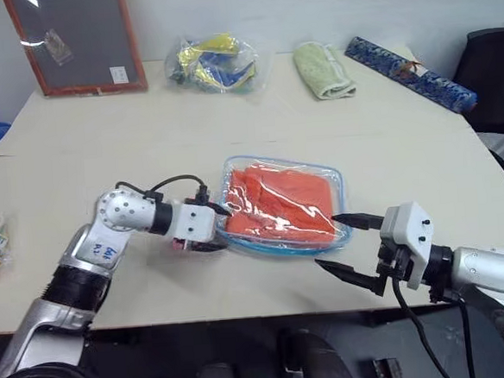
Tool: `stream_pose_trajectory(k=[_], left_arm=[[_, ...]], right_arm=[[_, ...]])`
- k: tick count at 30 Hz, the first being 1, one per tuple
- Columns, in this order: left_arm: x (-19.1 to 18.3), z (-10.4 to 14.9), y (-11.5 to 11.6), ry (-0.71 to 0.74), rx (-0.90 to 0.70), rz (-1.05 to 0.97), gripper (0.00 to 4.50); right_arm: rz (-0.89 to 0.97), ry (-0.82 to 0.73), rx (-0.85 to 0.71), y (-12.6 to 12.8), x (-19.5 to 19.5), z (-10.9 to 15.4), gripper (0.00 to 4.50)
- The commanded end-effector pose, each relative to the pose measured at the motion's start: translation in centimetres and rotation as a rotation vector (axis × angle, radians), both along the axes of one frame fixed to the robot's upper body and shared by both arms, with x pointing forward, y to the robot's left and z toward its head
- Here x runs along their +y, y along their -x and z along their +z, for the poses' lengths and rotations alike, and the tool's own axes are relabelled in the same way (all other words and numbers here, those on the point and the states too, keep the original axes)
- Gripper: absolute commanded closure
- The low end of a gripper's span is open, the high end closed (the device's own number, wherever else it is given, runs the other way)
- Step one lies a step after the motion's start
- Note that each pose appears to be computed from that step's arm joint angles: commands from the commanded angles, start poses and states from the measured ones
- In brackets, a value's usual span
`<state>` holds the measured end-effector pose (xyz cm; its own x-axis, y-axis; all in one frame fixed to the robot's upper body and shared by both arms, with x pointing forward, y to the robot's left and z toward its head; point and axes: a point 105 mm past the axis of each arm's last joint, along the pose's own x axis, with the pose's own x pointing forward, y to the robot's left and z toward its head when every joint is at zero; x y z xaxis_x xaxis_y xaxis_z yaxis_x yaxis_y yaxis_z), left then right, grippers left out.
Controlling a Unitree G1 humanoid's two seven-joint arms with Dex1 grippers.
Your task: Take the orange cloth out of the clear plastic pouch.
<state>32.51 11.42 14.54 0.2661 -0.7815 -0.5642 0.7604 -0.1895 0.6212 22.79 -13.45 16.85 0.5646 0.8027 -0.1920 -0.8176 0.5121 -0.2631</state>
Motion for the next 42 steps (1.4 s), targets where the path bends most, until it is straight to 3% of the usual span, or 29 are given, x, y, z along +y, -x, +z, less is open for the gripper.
stream_pose_trajectory(k=[1, 14, 17, 23, 27, 29, 32, 37, 42], left_arm=[[-0.9, 1.1, -0.2, 0.063, -0.042, -0.02, 1.07], [-1.9, 1.6, 0.6, 0.123, 0.033, -0.045, 1.07], [-2.1, 1.8, 0.4, 0.15, 0.035, -0.024, 1.62], [-2.6, 1.6, 0.2, 0.199, 0.095, 0.009, 3.37], [-3.7, 2.5, -0.2, 0.365, 0.259, 0.099, 4.49], [-4.4, 2.9, -0.1, 0.444, 0.367, 0.139, 4.49], [-5.4, 3.5, -0.1, 0.514, 0.44, 0.191, 4.5], [-6.6, 3.4, 0.9, 0.51, 0.442, 0.18, 4.5], [-7.1, 2.8, 1.6, 0.488, 0.443, 0.159, 4.5]], right_arm=[[-0.007, -0.005, -0.03, 0.4, 0.3, 0.6, 0.14], [-0.014, 0.018, -0.022, 0.7, 0.4, -0.3, 0.14], [-0.013, 0.022, -0.024, 0.7, 0.4, -0.4, 0.09], [-0.015, 0.016, -0.029, 0.7, 0.4, -0.3, 0.09], [-0.012, 0.007, -0.028, 0.9, 0.7, -0.4, 0.09], [-0.007, 0.0, -0.024, 1.0, 1.1, -0.5, 0.09], [-0.017, -0.005, -0.031, 0.7, 1.7, -0.9, 0.7], [-0.108, 0.049, -0.08, -1.7, 2.1, -2.0, 2.34], [-0.176, 0.145, -0.148, -4.3, 2.2, -3.3, 2.34]])
